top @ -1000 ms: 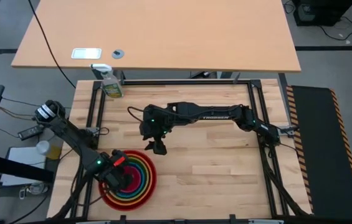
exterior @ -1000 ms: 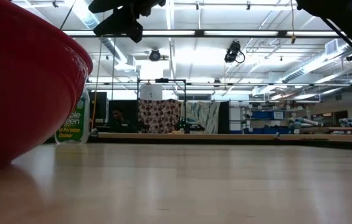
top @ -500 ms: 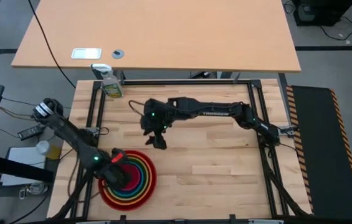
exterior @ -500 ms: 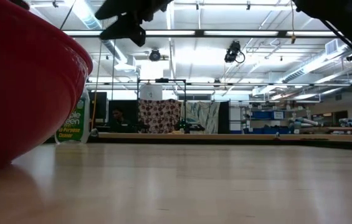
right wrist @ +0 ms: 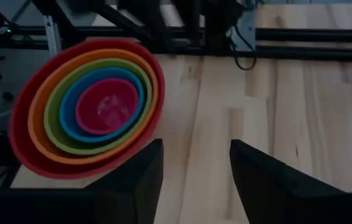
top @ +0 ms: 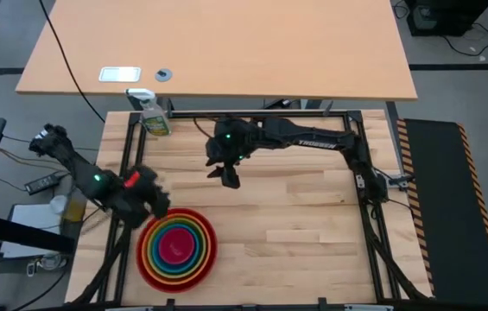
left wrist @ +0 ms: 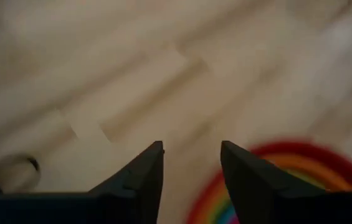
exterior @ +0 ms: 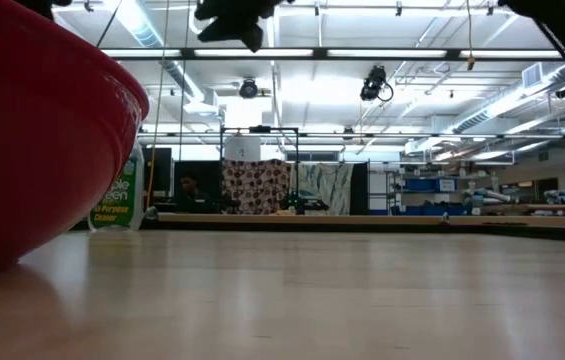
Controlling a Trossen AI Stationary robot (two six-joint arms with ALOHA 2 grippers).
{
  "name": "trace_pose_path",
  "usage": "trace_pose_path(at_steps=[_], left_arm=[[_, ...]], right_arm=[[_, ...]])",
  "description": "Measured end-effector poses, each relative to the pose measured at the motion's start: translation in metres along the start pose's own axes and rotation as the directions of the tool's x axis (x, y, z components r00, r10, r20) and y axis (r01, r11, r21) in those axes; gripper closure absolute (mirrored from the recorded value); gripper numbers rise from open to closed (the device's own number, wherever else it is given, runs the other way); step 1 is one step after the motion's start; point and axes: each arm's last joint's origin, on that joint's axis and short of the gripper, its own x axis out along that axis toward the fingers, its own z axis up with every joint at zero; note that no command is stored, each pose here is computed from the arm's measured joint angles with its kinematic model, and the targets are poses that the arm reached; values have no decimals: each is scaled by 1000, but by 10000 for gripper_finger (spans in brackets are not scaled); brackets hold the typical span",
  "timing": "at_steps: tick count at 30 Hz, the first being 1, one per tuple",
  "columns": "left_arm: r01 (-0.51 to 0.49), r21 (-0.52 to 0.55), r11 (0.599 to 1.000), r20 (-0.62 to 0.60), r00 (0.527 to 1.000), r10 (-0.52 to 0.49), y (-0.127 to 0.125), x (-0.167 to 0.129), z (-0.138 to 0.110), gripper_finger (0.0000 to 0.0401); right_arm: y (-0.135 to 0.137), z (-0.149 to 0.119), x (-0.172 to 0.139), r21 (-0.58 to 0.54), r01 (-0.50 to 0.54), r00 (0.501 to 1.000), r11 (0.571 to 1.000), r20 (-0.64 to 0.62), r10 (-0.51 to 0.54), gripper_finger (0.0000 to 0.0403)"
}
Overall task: Nest bowls inside each other
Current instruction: Return to Home Position
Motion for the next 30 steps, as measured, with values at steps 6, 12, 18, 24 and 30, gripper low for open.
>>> trace_pose_path(at_steps=[6,12,18,24,30], left_arm=[[23,-65,998,223,975,-8,39,-19,24,263],[125,-152,981,477,878,-38,68,-36,39,282],[153,-177,972,596,803,-18,74,-41,44,286],[28,-94,995,684,728,45,59,-35,44,287],[-165,-49,985,717,681,150,53,-27,49,287]], right_arm=[[-1,-31,-4,53,34,999,998,32,-36,219],[5,-72,-28,146,97,978,985,167,-121,223],[16,-125,-56,221,95,936,971,311,-163,225],[24,-182,-85,310,32,861,950,475,-184,228],[25,-231,-112,414,29,808,910,526,-265,241]])
